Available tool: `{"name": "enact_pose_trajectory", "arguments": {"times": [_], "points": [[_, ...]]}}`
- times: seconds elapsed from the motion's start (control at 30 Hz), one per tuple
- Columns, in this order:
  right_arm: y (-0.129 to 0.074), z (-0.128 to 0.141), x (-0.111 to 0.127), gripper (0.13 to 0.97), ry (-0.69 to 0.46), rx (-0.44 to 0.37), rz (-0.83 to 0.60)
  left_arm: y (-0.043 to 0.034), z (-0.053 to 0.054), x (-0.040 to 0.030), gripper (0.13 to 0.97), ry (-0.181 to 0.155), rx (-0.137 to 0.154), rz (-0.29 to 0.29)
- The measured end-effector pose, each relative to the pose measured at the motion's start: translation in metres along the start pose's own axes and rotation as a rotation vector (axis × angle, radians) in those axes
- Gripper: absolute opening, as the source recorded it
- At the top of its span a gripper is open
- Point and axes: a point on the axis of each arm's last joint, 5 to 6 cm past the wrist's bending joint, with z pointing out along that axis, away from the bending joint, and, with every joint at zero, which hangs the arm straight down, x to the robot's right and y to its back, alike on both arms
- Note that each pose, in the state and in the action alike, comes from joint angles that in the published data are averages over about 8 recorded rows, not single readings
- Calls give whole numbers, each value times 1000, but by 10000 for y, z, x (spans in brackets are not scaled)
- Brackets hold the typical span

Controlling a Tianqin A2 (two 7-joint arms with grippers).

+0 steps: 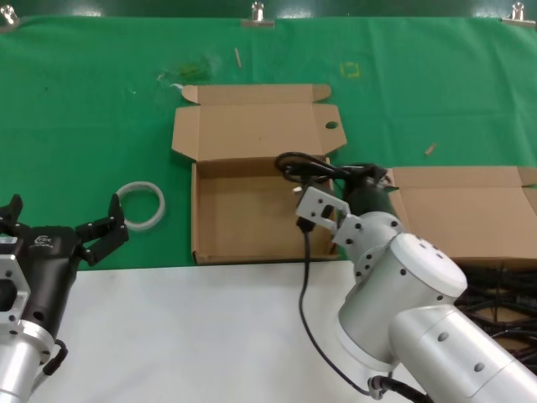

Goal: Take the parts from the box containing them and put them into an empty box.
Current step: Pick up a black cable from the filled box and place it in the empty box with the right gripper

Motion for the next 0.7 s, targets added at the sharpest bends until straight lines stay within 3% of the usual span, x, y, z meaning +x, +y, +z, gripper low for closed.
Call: {"name": "enact_pose_trajectory", "arguments": {"times": [0.7], "points": [[-325, -69, -164, 173, -84, 213, 138, 0, 0, 0, 965, 0, 0, 0]]}}
